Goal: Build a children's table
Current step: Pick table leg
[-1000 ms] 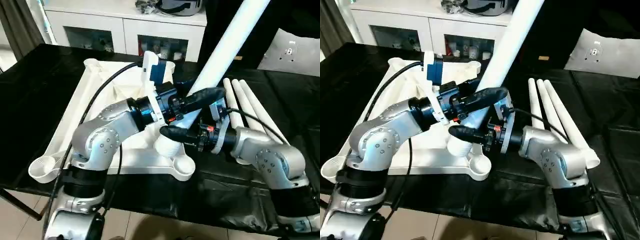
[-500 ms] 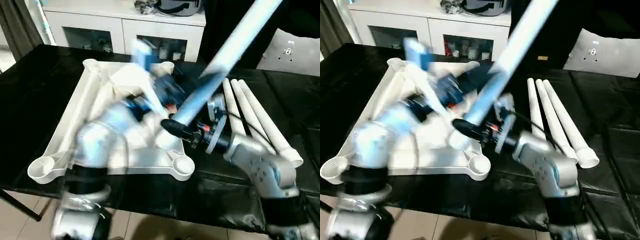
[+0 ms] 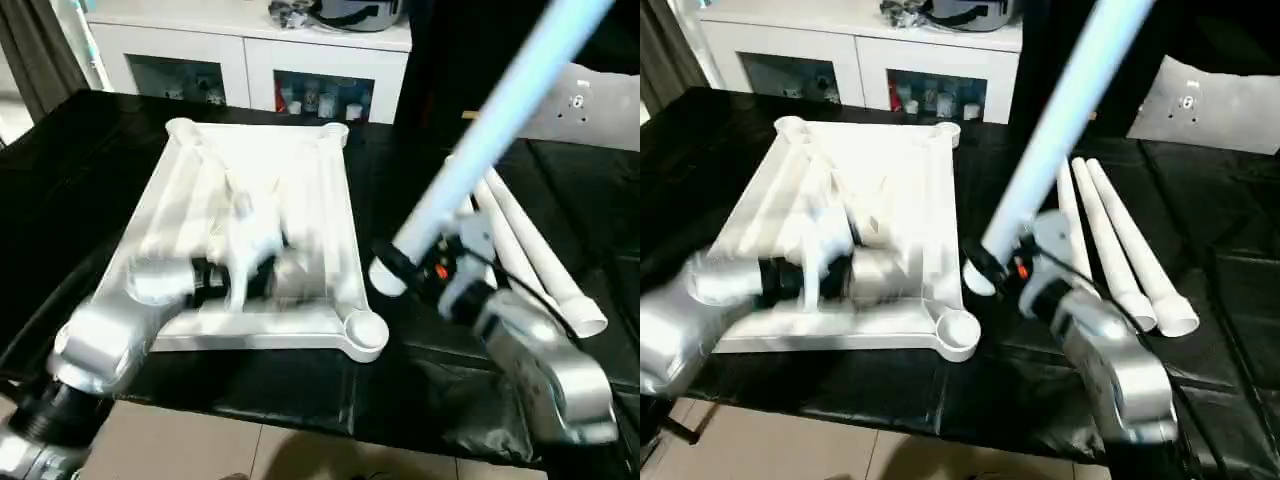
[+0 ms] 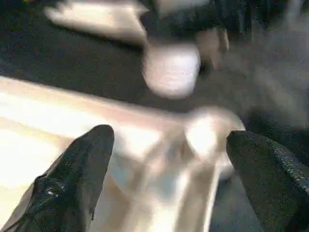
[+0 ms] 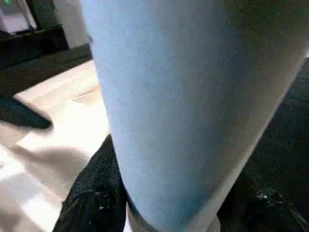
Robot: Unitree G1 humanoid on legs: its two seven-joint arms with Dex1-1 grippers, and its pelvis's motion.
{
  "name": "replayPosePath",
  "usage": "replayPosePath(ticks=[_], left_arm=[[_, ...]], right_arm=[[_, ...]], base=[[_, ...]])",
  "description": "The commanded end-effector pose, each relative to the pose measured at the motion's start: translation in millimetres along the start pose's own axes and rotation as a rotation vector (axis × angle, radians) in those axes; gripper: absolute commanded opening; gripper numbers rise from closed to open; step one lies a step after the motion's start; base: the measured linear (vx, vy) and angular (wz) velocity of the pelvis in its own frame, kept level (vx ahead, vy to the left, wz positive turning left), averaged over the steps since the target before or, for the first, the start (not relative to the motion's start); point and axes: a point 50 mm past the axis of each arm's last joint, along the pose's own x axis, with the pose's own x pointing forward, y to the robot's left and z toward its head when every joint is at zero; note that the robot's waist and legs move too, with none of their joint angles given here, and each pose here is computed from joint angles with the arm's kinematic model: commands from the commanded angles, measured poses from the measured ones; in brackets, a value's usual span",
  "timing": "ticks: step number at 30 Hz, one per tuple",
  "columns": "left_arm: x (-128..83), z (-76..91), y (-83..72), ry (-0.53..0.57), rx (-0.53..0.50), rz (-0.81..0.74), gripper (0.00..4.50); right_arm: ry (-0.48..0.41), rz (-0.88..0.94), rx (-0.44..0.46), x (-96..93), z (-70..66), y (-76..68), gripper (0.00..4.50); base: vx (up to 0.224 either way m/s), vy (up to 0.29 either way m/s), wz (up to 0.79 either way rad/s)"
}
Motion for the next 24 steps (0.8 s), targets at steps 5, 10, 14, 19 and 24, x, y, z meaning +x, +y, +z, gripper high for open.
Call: replayPosePath(ticks=[5, 10, 14, 19, 24], left_arm=[[9.1, -21.1, -6.5, 0.057, 0.064, -0.076, 3.55], [11.7, -34.5, -3.2, 0.078, 0.066, -0.112, 3.22], [11.2, -41.0, 2.0, 0.097, 0.051, -0.125, 2.86], [12.5, -45.1, -1.0, 0.078, 0.019, -0.172, 2.48], [13.9, -51.2, -1.4, 0.087, 0.017, -0.171, 2.10]], right_arm=[[-0.015, 0.072, -0.001, -9.5, 0.3, 11.3, 1.93], [-0.010, 0.114, 0.018, -14.2, -3.1, 20.1, 1.93], [-0.004, 0.146, 0.035, -18.1, -3.7, 24.0, 1.93], [0.010, 0.151, 0.032, -23.1, -5.3, 23.0, 1.93], [0.034, 0.165, 0.037, -25.0, -6.2, 24.1, 1.93]], base=[[0.000, 0.000, 0.00], [0.000, 0.000, 0.00], [0.000, 0.000, 0.00], [0.000, 0.000, 0.00], [0.000, 0.000, 0.00]])
